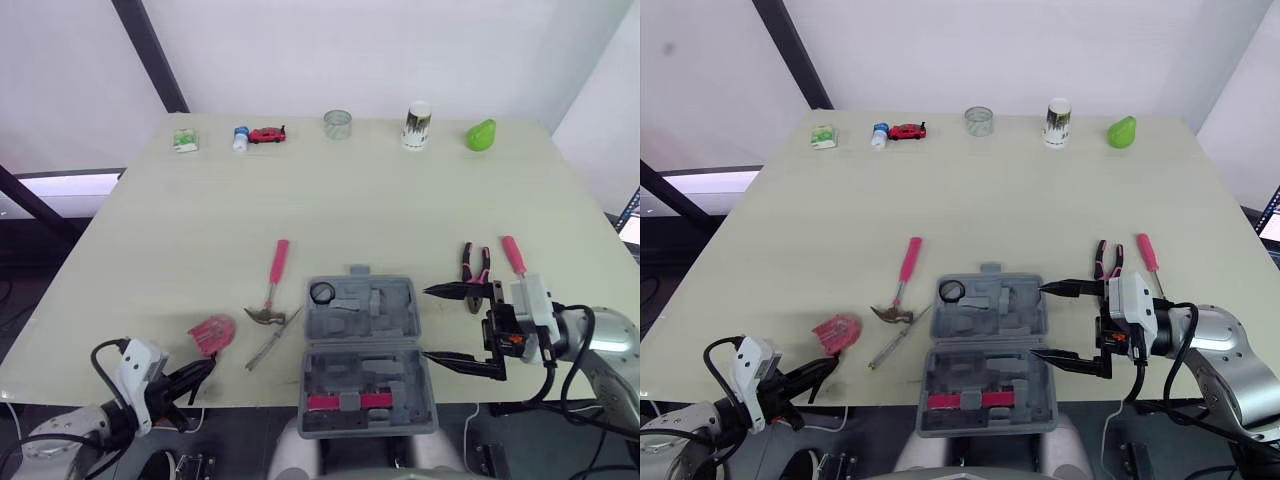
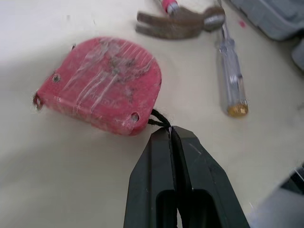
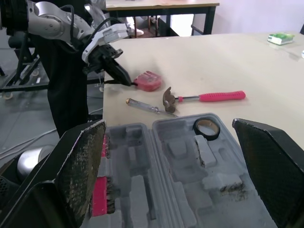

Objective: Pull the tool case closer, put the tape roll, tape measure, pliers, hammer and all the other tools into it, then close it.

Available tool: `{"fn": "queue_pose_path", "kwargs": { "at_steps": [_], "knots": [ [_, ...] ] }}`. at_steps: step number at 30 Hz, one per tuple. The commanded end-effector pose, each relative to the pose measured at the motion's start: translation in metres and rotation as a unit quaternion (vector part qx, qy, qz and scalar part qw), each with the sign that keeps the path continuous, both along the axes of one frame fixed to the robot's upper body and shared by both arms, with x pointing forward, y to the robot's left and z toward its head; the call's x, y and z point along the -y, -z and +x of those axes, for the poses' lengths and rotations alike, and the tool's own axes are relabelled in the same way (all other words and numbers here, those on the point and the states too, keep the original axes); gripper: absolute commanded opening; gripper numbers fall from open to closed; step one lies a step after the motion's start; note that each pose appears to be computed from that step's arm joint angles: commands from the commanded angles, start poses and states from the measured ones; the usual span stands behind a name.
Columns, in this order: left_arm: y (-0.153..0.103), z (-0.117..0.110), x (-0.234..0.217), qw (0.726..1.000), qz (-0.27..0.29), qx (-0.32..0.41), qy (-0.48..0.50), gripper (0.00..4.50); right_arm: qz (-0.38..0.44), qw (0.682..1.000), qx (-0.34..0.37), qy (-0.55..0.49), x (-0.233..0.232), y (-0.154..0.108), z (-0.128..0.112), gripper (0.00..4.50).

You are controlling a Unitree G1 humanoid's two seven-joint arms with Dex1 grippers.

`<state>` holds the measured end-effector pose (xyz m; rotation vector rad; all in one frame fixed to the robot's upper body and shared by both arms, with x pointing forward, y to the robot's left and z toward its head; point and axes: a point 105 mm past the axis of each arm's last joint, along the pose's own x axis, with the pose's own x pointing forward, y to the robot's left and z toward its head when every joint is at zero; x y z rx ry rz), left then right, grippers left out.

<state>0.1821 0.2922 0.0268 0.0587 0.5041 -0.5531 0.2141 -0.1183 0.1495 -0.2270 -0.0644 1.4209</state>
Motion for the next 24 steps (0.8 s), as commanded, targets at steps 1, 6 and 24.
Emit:
{"fn": "queue_pose_path", "kwargs": {
  "at_steps": [1, 6, 24],
  "knots": [
    [-0.011, -0.003, 0.000, 1.000, 0.000, 0.009, 0.015, 0.13, 0.010, 1.000, 0.019, -0.009, -0.001, -0.007, 0.000, 4.50],
    [-0.010, -0.010, -0.001, 1.000, -0.004, 0.002, 0.016, 0.13, 0.010, 1.000, 0.023, -0.011, -0.001, -0.008, 0.002, 4.50],
    [-0.020, -0.019, 0.003, 0.998, -0.048, 0.013, 0.029, 1.51, 0.008, 0.999, 0.035, -0.035, -0.013, -0.013, 0.003, 4.50]
  ]
}}
